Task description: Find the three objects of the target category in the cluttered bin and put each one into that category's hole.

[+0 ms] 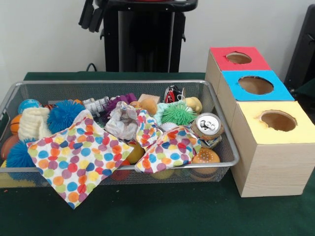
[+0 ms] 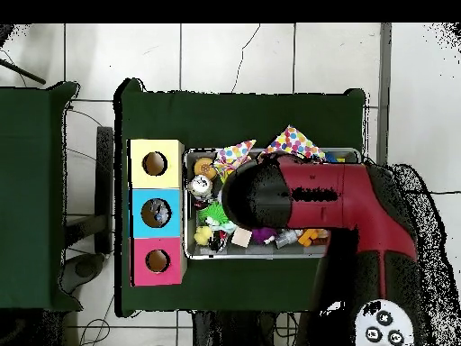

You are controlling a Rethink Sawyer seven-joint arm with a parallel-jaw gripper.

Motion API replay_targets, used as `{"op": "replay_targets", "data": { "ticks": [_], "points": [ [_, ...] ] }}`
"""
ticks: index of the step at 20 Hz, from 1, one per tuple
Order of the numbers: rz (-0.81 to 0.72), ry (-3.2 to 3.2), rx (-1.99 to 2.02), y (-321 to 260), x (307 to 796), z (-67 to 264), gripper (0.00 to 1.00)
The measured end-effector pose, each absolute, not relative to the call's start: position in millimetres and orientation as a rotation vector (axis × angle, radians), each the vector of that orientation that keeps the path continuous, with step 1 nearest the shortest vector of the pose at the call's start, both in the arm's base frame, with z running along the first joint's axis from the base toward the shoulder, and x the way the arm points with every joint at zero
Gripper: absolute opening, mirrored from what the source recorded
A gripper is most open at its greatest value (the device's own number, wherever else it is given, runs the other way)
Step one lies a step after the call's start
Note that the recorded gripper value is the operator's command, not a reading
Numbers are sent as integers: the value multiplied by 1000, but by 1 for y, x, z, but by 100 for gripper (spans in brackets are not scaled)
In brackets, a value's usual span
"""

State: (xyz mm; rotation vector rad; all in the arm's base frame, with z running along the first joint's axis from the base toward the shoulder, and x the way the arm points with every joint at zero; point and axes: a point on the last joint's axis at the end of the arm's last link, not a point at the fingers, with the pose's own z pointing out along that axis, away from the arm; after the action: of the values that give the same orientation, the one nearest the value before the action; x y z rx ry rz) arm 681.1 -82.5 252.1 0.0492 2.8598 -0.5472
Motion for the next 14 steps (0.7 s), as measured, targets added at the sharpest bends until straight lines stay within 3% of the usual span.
{"op": "replay_targets", "data": {
  "ticks": [14],
  "points": [
    [-509,2875,-69,-33,685,219,0]
  ]
}}
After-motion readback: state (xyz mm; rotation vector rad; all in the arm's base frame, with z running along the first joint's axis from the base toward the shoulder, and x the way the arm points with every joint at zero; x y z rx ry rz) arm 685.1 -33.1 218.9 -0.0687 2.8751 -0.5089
